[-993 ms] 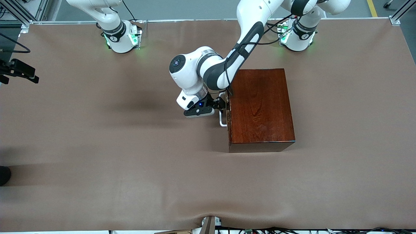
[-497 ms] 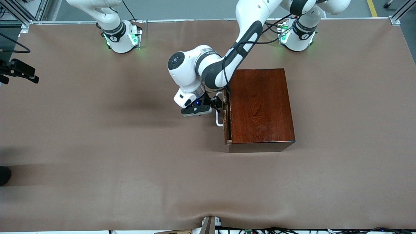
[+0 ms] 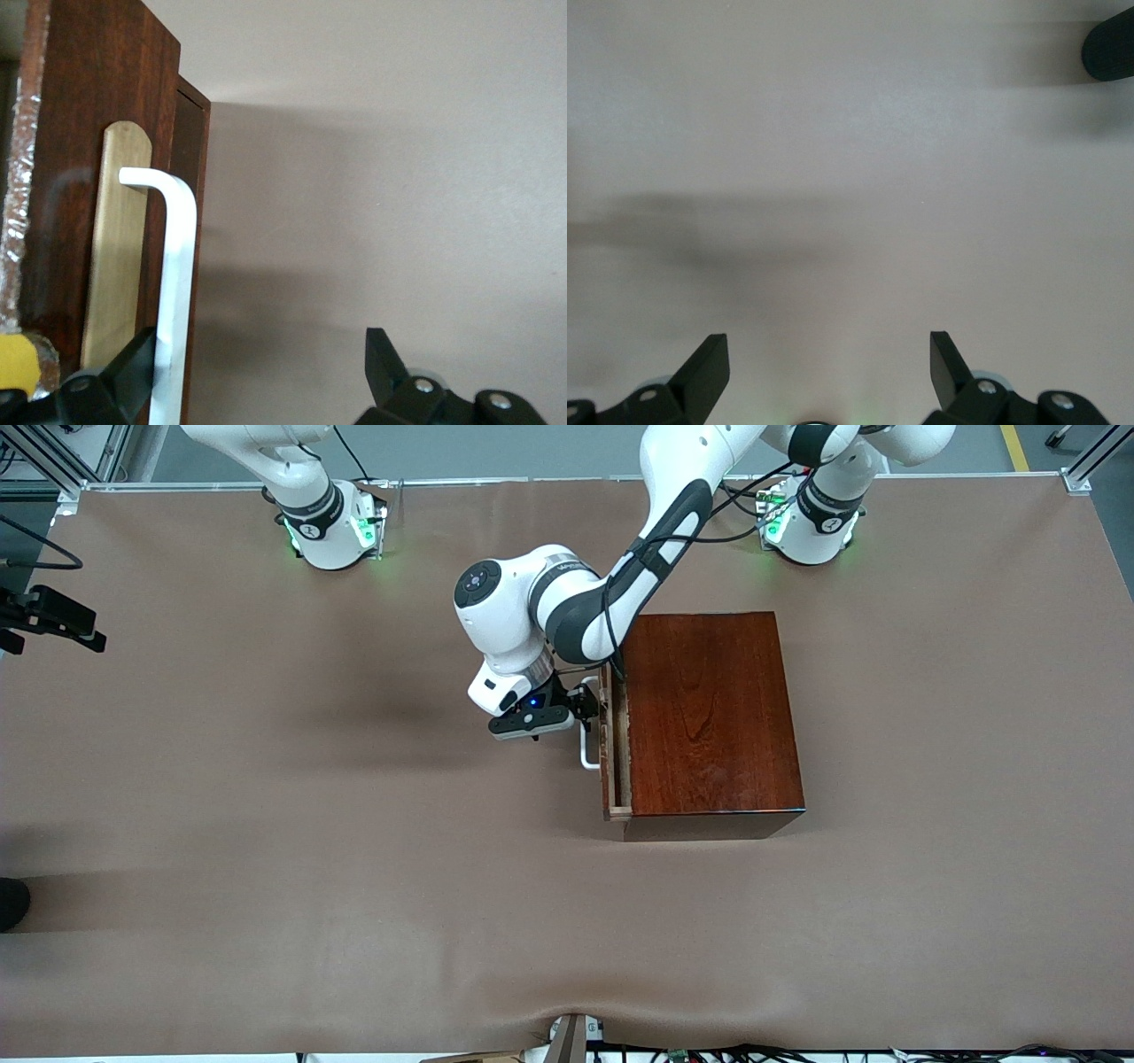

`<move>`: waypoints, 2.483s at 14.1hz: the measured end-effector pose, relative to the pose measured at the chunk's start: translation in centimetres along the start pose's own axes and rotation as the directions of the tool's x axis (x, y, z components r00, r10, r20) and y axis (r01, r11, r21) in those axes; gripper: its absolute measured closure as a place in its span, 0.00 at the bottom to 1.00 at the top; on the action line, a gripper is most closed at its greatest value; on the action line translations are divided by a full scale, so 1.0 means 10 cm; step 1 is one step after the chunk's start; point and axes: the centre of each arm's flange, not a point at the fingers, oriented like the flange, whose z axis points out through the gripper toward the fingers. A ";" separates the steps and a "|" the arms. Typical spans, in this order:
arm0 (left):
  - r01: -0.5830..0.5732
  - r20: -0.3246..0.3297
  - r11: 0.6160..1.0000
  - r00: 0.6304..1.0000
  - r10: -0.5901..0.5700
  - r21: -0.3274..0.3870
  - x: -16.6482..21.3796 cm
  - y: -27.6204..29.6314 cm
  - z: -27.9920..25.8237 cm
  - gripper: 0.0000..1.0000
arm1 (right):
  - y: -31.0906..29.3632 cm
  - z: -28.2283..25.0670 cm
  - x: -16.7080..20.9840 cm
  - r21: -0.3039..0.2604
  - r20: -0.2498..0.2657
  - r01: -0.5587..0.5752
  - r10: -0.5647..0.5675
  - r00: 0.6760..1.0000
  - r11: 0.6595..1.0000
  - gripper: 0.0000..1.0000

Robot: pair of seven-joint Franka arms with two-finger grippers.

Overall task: Open drawer, take yellow block, close drawer
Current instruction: 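Pull the drawer open with the left gripper, away from the box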

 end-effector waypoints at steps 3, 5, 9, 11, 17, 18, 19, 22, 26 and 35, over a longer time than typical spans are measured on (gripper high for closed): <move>0.014 -0.003 1.000 1.000 -0.014 -0.005 -0.01 0.01 0.00 0.00 | 0.00 0.00 0.00 0.000 0.000 0.000 0.000 1.000 1.000 0.00; 0.017 -0.003 1.000 1.000 -0.017 -0.005 0.00 0.01 0.00 0.00 | 0.00 0.00 0.00 0.000 0.000 0.000 0.000 1.000 1.000 0.00; 0.038 -0.004 0.999 0.999 -0.038 -0.013 0.00 0.02 -0.01 0.00 | 0.00 0.00 0.00 0.000 0.000 0.000 0.000 1.000 1.000 0.00; 0.062 -0.004 0.997 0.998 -0.062 -0.043 0.00 0.05 -0.04 0.00 | 0.00 0.00 0.00 0.000 0.000 -0.001 0.001 1.000 1.000 0.00; 0.138 0.022 0.986 0.990 -0.136 -0.092 0.00 0.11 -0.14 0.00 | 0.01 0.00 0.00 0.000 0.000 -0.002 0.002 1.000 1.000 0.00; 0.154 0.029 0.983 0.988 -0.152 -0.099 -0.01 0.13 -0.17 0.00 | 0.01 0.00 0.00 0.000 0.000 -0.002 0.002 1.000 1.000 0.00; 0.162 0.031 0.981 0.987 -0.160 -0.102 -0.03 0.14 -0.17 0.00 | 0.01 0.00 0.00 0.000 0.000 -0.002 0.002 1.000 1.000 0.00; 0.184 0.032 0.978 0.983 -0.182 -0.102 -0.02 0.15 -0.16 0.00 | 0.02 0.00 0.00 0.000 0.001 -0.004 0.004 1.000 1.000 0.00; 0.198 0.031 0.974 0.980 -0.196 -0.111 -0.02 0.16 -0.17 0.00 | 0.02 0.00 0.00 0.000 0.001 -0.004 0.004 1.000 1.000 0.00; 0.237 0.029 0.952 0.971 -0.236 -0.195 -0.07 0.32 -0.24 0.00 | 0.02 0.00 0.00 0.000 0.001 -0.004 0.004 1.000 1.000 0.00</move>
